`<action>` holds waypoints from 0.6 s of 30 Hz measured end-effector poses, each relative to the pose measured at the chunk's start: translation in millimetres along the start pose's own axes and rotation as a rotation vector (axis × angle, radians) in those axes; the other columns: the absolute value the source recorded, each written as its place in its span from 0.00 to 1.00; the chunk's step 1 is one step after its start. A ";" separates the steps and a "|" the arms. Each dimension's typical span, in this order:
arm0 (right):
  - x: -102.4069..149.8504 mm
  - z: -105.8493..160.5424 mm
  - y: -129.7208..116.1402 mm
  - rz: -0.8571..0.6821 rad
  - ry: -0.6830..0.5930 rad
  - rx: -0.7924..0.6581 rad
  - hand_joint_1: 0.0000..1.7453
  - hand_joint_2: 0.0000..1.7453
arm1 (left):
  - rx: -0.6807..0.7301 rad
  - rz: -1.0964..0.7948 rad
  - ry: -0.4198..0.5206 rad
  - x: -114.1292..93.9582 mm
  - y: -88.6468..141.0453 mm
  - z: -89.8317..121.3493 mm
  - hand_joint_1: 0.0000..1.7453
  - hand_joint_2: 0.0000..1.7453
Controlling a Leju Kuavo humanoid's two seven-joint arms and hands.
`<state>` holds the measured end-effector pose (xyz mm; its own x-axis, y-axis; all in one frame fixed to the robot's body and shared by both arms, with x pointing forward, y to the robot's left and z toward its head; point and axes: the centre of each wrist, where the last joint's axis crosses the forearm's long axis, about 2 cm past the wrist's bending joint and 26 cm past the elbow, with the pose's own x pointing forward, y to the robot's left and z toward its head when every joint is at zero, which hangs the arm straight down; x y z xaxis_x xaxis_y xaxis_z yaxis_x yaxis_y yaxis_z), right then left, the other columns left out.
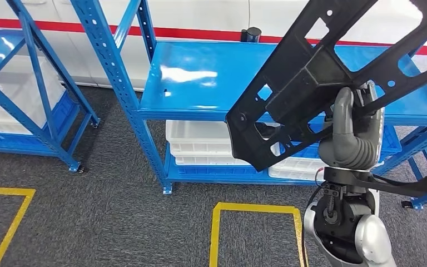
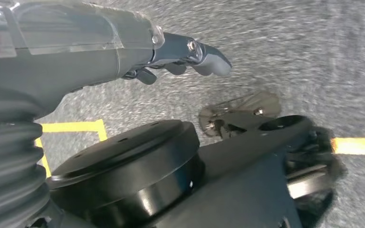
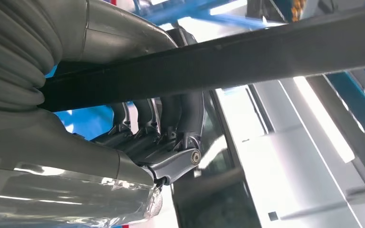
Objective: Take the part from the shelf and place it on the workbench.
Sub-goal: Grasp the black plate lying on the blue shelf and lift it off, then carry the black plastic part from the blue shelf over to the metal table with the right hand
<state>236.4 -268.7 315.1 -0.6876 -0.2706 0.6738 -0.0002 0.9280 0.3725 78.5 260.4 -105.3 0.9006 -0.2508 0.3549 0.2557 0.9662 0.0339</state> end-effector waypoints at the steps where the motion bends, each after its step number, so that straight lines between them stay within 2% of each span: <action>1: -0.6 -1.2 2.2 -0.004 -0.002 0.007 1.00 1.00 | 0.001 0.003 0.001 0.1 0.1 0.0 0.00 1.00; 9: -1.5 -15.1 20.1 -0.065 -0.038 0.062 1.00 1.00 | 0.017 0.028 -0.098 1.3 -3.1 -0.1 0.00 1.00; 18: -3.9 -3.6 10.4 -0.078 -0.002 0.066 1.00 1.00 | 0.033 0.009 -0.122 3.9 -13.0 0.2 0.00 1.00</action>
<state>241.7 -259.0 318.7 -0.6854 -0.3420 0.6429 -0.1015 0.9191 0.3808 78.6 246.8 -104.2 0.8528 -0.2347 0.4666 0.2342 0.9703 0.0599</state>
